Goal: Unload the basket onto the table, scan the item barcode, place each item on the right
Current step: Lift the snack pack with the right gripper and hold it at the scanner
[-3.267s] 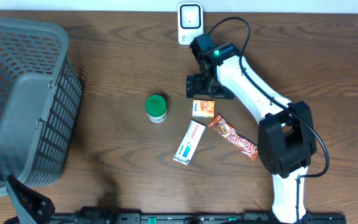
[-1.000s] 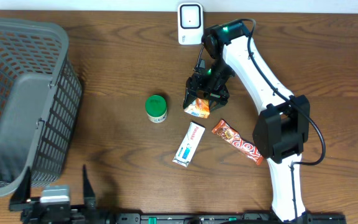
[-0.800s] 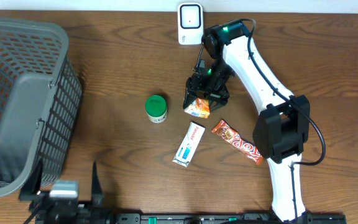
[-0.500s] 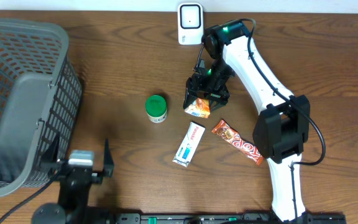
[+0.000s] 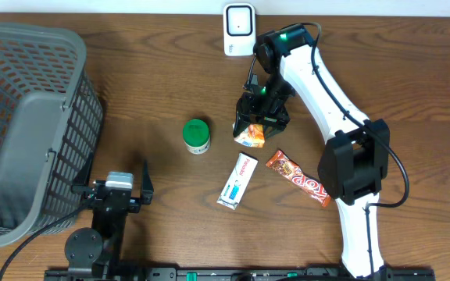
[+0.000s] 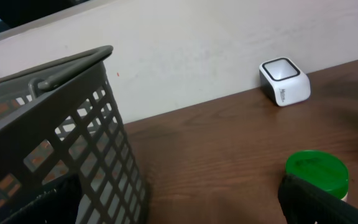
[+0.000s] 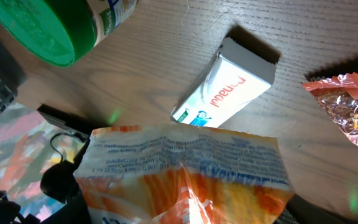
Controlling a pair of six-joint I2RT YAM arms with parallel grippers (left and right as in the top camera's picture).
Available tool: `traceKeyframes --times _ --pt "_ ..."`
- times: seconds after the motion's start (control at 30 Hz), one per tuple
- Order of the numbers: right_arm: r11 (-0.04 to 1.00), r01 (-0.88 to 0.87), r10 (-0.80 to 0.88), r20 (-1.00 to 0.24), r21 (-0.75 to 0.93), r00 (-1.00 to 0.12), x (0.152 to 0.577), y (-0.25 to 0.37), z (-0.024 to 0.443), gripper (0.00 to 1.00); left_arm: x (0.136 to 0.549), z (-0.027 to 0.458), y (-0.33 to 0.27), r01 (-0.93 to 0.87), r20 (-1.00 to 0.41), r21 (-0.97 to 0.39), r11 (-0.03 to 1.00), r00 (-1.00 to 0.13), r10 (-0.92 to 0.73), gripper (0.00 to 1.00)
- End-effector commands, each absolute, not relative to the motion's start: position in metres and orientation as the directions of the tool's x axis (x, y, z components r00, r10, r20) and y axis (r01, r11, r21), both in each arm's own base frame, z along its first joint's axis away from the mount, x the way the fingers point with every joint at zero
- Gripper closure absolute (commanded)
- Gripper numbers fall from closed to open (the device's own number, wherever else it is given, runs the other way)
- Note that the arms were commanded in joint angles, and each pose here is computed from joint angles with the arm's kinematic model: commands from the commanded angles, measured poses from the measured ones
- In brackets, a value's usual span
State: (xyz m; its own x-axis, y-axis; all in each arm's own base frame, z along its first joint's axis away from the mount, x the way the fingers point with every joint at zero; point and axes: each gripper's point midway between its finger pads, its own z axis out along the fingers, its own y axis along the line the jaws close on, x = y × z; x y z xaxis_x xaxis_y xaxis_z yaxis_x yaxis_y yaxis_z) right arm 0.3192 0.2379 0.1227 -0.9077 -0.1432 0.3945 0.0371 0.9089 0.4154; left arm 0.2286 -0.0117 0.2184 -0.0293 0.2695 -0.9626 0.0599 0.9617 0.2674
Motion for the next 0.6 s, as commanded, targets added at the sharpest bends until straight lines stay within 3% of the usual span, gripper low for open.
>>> traceKeyframes --times 0.0,0.27,0.47,0.57 --pt "0.899 0.001 -0.166 0.341 0.438 -0.925 0.327 0.242 0.129 0.39 0.228 0.222 -0.012 0.062 -0.962 0.272 0.960 -0.014 0.274 0.02" --pt "0.874 -0.057 -0.181 0.214 0.482 -0.960 0.350 0.252 0.148 0.38 0.226 0.198 -0.012 0.089 -0.954 0.270 0.959 -0.109 0.278 0.01" --pt "0.850 -0.104 -0.176 0.092 0.517 -0.980 0.369 0.260 0.178 0.39 0.215 0.150 -0.012 0.141 -0.912 0.256 0.956 -0.294 0.288 0.02" --pt "0.854 -0.054 -0.127 0.107 0.517 -0.986 0.368 0.260 0.192 0.38 0.202 0.120 -0.011 0.174 -0.863 0.242 0.955 -0.411 0.293 0.02"
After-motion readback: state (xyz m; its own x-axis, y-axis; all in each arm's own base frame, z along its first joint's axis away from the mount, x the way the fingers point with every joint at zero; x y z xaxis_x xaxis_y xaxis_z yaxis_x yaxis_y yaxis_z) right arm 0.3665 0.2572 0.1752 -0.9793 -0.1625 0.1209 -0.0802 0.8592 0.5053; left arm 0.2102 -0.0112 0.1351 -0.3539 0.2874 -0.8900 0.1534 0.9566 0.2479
